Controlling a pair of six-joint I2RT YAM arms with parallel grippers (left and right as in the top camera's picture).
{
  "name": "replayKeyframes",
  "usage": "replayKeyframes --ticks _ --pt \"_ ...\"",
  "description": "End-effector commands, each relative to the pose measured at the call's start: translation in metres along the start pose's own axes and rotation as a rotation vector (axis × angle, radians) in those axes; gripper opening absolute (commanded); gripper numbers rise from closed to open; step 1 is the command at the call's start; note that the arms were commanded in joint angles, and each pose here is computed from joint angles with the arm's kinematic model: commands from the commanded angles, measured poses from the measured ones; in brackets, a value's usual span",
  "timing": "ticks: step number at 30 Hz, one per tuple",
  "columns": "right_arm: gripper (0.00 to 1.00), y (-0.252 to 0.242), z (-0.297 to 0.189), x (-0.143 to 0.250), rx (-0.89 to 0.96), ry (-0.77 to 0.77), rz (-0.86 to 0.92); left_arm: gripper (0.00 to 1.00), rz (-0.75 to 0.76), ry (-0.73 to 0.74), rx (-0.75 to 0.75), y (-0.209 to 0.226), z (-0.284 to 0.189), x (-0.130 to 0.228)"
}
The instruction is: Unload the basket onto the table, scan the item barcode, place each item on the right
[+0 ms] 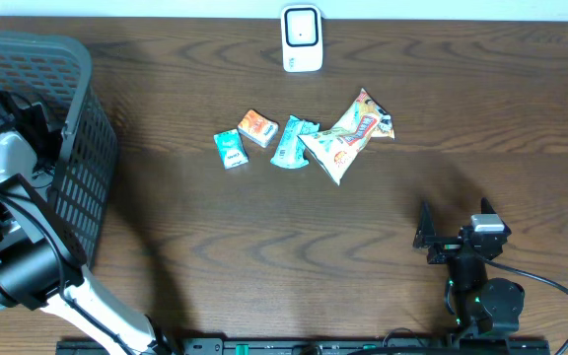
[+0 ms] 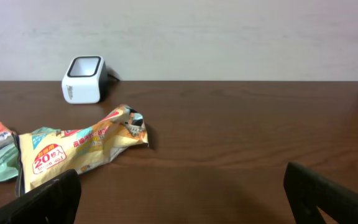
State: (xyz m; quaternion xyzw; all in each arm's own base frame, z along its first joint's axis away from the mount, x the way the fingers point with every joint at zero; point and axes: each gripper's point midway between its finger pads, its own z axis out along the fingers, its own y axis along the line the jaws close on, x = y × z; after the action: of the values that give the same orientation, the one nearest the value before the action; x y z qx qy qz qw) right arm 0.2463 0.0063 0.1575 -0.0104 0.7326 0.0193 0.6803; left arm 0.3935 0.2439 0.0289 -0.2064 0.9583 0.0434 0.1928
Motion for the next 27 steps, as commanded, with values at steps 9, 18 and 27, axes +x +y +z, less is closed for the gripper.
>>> replayKeyframes --ticks 9,18,27 --pt "0.99 0.0 0.0 0.0 -0.002 -0.001 -0.012 0.63 -0.002 0.085 -0.013 0.003 0.017 0.024" --pt "0.99 0.0 0.0 0.0 -0.002 -0.001 -0.012 0.62 -0.052 0.041 -0.02 0.004 -0.001 0.013" --pt "0.99 0.0 0.0 0.0 -0.002 -0.001 -0.012 0.62 -0.112 -0.107 -0.034 0.005 -0.064 -0.018"
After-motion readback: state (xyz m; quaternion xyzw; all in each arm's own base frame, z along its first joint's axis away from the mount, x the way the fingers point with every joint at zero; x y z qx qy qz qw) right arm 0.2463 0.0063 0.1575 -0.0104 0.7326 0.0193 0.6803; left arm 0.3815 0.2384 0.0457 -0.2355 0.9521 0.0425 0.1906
